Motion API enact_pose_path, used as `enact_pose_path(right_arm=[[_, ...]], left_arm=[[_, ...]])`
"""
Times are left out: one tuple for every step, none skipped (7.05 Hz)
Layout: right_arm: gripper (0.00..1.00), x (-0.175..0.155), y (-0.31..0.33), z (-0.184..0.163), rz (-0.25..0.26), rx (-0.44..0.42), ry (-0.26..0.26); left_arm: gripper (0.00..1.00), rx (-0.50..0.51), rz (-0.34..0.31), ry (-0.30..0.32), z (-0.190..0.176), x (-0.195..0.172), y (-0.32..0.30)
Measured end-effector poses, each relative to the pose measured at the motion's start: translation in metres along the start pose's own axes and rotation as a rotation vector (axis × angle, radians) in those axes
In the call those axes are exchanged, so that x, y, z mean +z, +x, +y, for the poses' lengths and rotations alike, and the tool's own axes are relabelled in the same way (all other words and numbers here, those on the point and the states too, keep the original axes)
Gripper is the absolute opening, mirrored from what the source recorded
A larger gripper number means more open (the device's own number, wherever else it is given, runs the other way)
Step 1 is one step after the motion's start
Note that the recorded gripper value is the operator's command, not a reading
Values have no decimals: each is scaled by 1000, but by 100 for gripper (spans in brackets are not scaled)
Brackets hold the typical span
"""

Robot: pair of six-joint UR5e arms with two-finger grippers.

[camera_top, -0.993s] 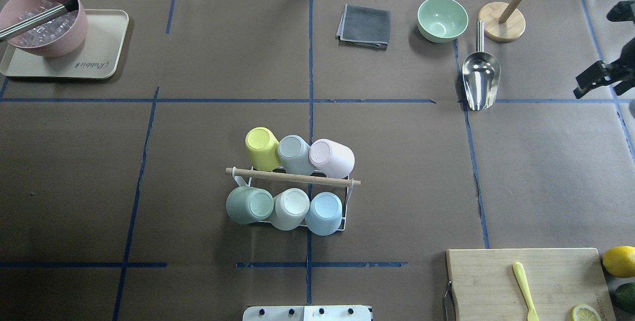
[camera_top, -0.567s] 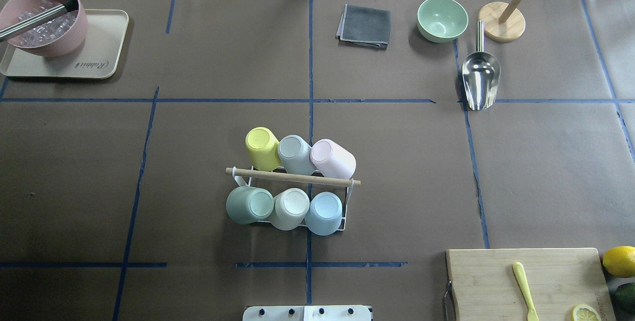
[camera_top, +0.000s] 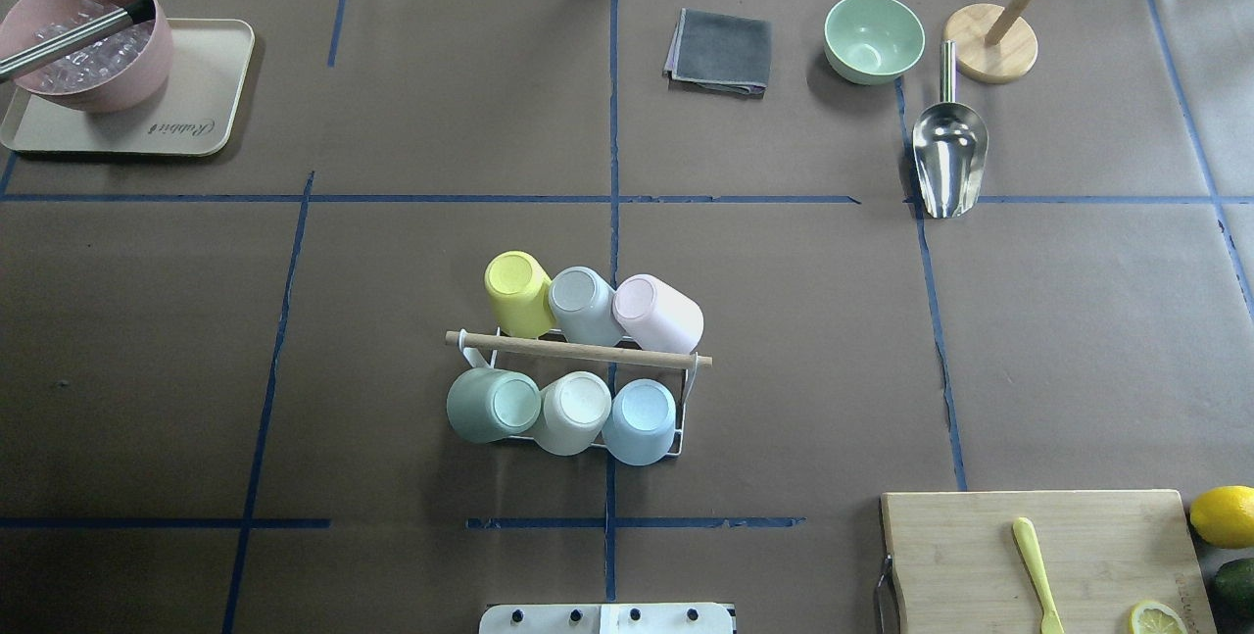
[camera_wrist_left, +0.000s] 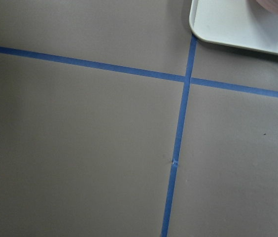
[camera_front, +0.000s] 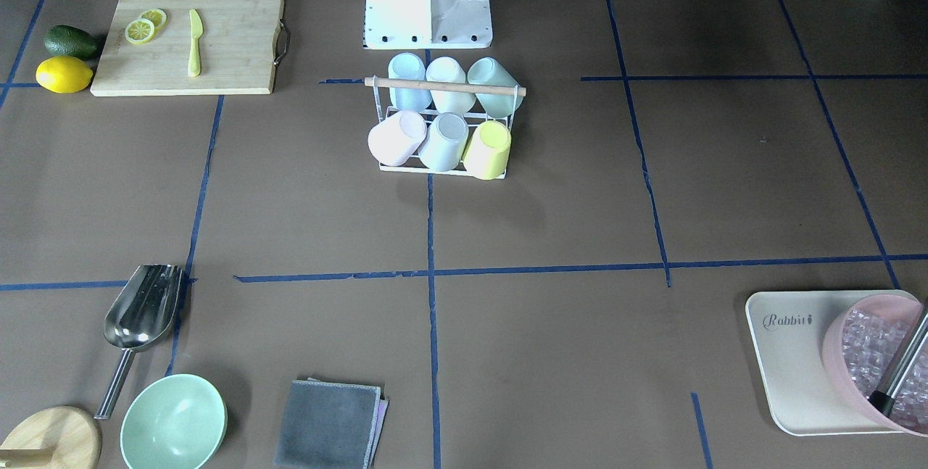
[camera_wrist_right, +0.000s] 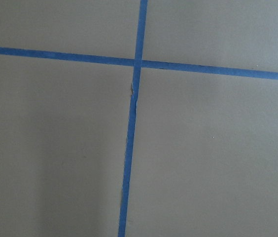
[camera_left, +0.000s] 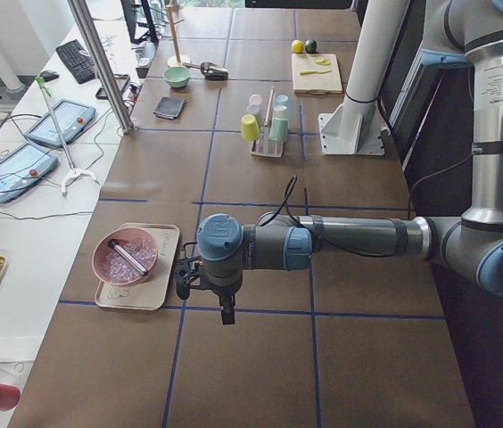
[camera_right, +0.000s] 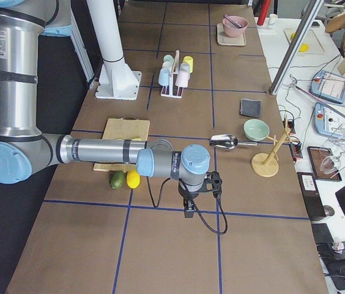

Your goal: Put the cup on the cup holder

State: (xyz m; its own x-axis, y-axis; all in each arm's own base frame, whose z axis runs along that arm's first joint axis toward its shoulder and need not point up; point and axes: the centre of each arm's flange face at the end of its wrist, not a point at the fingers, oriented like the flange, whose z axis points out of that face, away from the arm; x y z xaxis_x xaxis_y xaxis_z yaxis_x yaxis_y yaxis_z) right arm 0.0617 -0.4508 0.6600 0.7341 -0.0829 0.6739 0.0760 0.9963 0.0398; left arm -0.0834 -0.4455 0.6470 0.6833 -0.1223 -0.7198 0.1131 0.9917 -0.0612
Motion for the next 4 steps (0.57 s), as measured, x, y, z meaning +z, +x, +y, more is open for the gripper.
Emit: enact_pose_path(right_arm=[[100, 1, 3, 1, 4, -1, 0], [100, 2, 4, 1, 6, -2, -1], [100, 2, 5, 2, 7, -2, -1], [100, 3, 5, 3, 7, -2, -1]], left_arm=[[100, 21, -1, -1, 1, 0, -3], [100, 43, -1, -2, 3, 1, -5], [100, 86, -2, -4, 3, 1, -6], [100, 125, -3, -5, 4, 2, -6]])
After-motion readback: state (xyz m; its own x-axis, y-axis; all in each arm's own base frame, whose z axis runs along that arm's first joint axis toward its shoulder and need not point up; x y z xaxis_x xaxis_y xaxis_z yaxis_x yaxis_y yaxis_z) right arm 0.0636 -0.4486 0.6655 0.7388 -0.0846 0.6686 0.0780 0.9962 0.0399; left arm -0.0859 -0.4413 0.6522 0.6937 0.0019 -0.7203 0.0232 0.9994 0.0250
